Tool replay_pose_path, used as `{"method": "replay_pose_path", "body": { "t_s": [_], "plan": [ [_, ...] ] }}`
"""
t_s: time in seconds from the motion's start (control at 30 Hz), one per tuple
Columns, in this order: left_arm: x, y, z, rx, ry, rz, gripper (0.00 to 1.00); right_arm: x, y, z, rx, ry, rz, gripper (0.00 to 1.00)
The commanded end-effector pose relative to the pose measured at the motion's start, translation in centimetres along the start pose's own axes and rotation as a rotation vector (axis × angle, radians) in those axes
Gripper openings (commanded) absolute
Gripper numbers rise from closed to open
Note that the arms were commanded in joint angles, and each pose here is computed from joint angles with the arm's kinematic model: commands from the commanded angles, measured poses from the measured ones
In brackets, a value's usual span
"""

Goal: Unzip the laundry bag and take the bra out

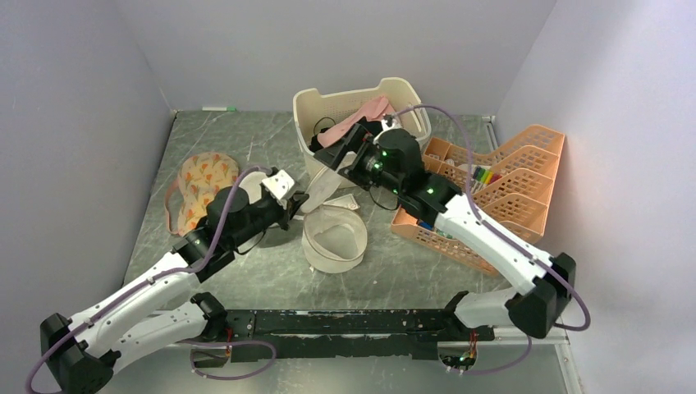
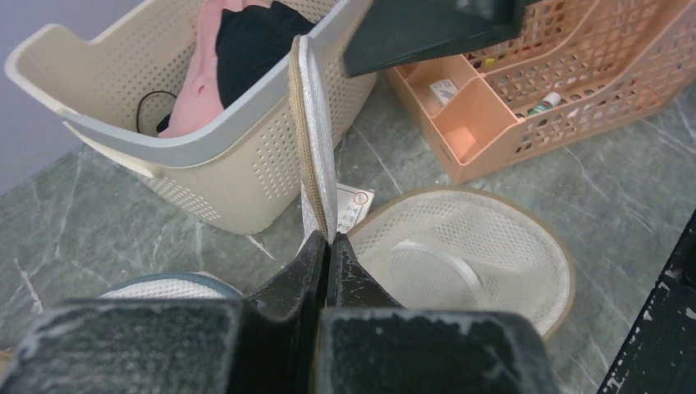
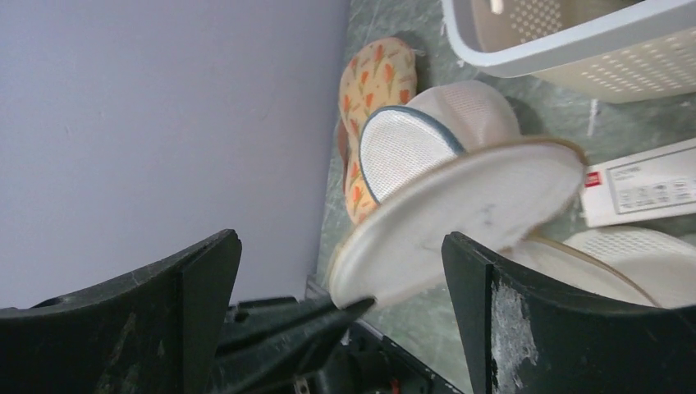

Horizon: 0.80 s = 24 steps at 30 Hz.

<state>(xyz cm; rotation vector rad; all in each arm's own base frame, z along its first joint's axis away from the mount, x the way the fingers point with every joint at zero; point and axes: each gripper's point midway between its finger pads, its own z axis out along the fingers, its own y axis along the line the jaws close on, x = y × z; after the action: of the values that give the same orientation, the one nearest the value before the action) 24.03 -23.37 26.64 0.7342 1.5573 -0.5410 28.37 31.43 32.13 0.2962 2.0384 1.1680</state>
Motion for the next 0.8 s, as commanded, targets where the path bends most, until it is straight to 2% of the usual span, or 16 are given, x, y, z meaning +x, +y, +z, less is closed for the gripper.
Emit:
{"method": "replay_pose_path", "body": {
  "t_s": [0.0,0.03,0.13,0.2,0.33,0.37,0.4,0.43,0.57,0.6,0.63,0.67,0.77],
  "plan": [
    [-1.3,-0.2,0.2,-0.008,-0.007,0.041,0.07,0.7,1.9,1.9,-0.041,0.027,0.089,0.88],
    [-1.4,-0.3,0.2,-0.008,-0.004,0.041,0.07,1.1,1.7,2.3,-0.039,0.038,0.101,0.82],
    [-1.4,-0.3,0.0,-0.012,-0.005,0.042,0.07,2.0,0.4,2.7,-0.021,0.05,0.142,0.57],
    [-1.6,-0.4,-0.2,-0.012,-0.014,0.039,0.07,2.3,-0.1,2.3,-0.015,0.047,0.155,0.45],
    [-1.2,0.0,-0.4,-0.047,0.021,0.039,0.07,3.8,-1.4,1.3,-0.041,0.08,0.133,0.06],
    [-1.1,0.1,-0.4,-0.06,0.03,0.033,0.08,4.4,-1.5,1.0,-0.068,0.098,0.115,0.0],
    [-1.0,0.2,-0.4,-0.071,0.04,0.019,0.12,4.8,-1.6,0.7,-0.09,0.109,0.106,0.0],
    [-1.2,0.3,-0.4,-0.084,0.044,-0.003,0.23,5.7,-2.6,0.3,-0.093,0.123,0.096,0.0],
    [-1.4,-0.7,-0.6,-0.049,0.101,-0.092,0.58,7.3,-4.7,-1.5,-0.131,0.14,0.053,0.0],
    [-1.4,-1.5,-0.9,-0.006,0.117,-0.114,0.78,7.6,-5.4,-1.9,-0.125,0.138,0.041,0.0],
    [-1.6,-2.0,-1.3,0.016,0.126,-0.132,0.92,7.8,-6.1,-2.2,-0.114,0.137,0.027,0.0],
    [-1.7,-2.9,-1.9,0.064,0.138,-0.152,0.99,8.1,-6.9,-2.4,-0.096,0.14,0.007,0.0],
    [-2.2,-4.1,-3.6,0.115,0.148,-0.226,1.0,9.3,-8.3,-2.9,-0.089,0.183,-0.061,0.0]
  ]
}}
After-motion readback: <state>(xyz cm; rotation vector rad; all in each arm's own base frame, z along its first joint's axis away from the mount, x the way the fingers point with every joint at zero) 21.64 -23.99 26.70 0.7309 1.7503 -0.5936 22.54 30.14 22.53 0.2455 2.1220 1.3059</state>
